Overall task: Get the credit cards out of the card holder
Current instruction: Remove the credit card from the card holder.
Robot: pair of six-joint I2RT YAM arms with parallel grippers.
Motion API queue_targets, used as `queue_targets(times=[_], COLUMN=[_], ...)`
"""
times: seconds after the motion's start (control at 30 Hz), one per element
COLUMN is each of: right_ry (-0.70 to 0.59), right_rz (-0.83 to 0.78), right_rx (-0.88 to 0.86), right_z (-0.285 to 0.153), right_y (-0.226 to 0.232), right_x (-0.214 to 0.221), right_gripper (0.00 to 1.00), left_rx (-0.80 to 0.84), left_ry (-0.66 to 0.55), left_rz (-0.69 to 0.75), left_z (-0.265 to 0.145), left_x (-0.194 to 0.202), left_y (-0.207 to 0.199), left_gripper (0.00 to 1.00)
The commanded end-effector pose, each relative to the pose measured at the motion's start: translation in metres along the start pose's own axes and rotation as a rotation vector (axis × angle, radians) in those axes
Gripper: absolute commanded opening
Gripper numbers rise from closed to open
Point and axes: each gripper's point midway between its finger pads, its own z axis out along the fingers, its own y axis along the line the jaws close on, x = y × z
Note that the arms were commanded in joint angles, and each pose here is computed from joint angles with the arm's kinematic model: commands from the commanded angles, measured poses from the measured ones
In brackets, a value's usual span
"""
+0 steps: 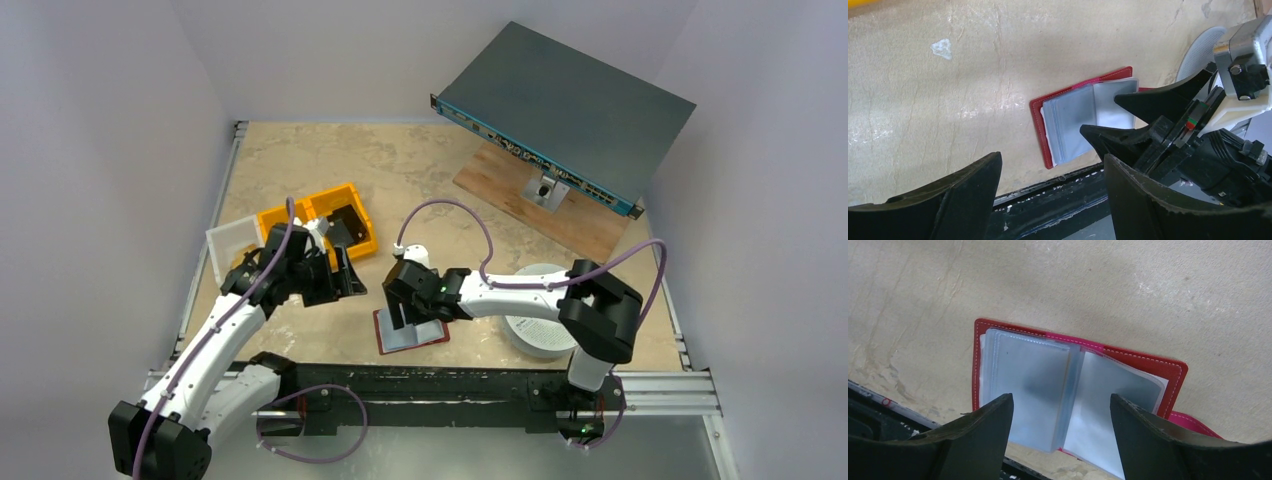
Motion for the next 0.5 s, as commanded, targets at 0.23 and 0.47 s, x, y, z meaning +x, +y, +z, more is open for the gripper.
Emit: queue_targets(times=[0.23, 0.47], right_ry=[-0.039, 0.0], right_rz=[-0.016, -0.032], right_rx=[-0.036, -0.002], right_z=[-0.001, 0.012], right_y=[0.023, 0.02], right_x=[-0.009, 0.007], right_gripper=[0.67, 0.66], left_rx=[0.031, 0.031], left_ry=[-0.006, 0.003], left_rz=[-0.004, -0.016], left_z=[0.005, 0.008], left_x=[0.001, 0.003], left_y=[-0.003, -0.002], left_gripper=[0.74, 0.74])
